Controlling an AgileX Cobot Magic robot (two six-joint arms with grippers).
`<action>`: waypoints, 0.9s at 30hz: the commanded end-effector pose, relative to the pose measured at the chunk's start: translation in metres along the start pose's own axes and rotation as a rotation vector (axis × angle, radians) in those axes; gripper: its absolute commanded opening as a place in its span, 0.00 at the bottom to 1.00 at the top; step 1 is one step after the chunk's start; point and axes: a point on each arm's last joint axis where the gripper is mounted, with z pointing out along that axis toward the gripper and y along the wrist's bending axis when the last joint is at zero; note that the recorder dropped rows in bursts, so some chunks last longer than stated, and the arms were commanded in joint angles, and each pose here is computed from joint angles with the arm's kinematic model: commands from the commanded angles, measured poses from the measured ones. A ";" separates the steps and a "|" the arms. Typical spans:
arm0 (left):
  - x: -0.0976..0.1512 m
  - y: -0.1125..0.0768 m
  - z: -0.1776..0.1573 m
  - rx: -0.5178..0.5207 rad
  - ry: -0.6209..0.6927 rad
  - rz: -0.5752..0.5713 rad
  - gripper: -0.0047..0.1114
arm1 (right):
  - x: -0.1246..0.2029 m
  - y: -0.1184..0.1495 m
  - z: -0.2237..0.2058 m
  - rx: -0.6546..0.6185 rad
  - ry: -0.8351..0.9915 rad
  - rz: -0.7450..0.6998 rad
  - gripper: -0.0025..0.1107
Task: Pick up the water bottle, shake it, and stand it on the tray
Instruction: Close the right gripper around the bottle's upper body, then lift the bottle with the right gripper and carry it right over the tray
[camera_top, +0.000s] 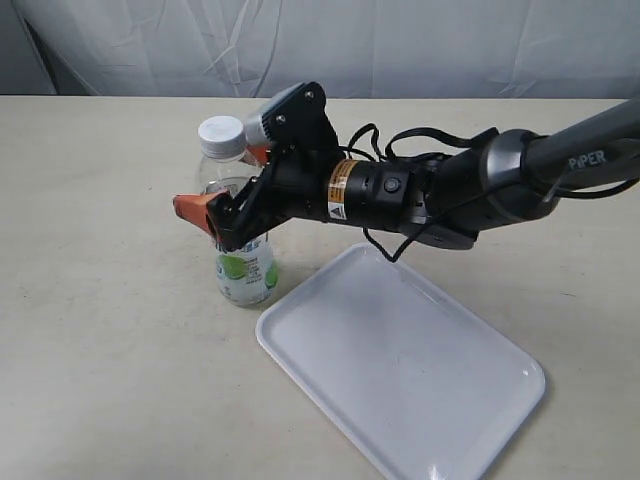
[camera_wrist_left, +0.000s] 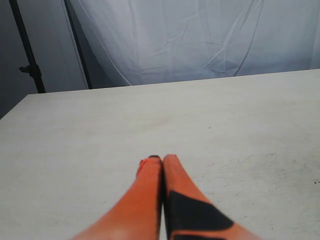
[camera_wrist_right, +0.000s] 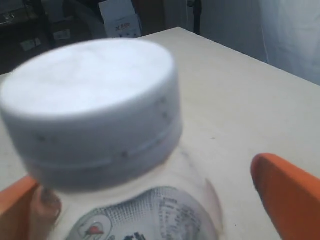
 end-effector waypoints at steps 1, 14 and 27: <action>0.001 0.000 0.000 0.000 -0.007 -0.003 0.04 | 0.001 -0.003 0.000 0.029 0.022 0.004 0.94; 0.001 0.000 0.000 0.000 -0.007 -0.003 0.04 | -0.005 0.000 -0.001 0.006 -0.007 0.086 0.04; 0.001 0.000 0.000 0.000 -0.007 -0.003 0.04 | -0.143 0.006 -0.112 0.455 0.067 -0.031 0.01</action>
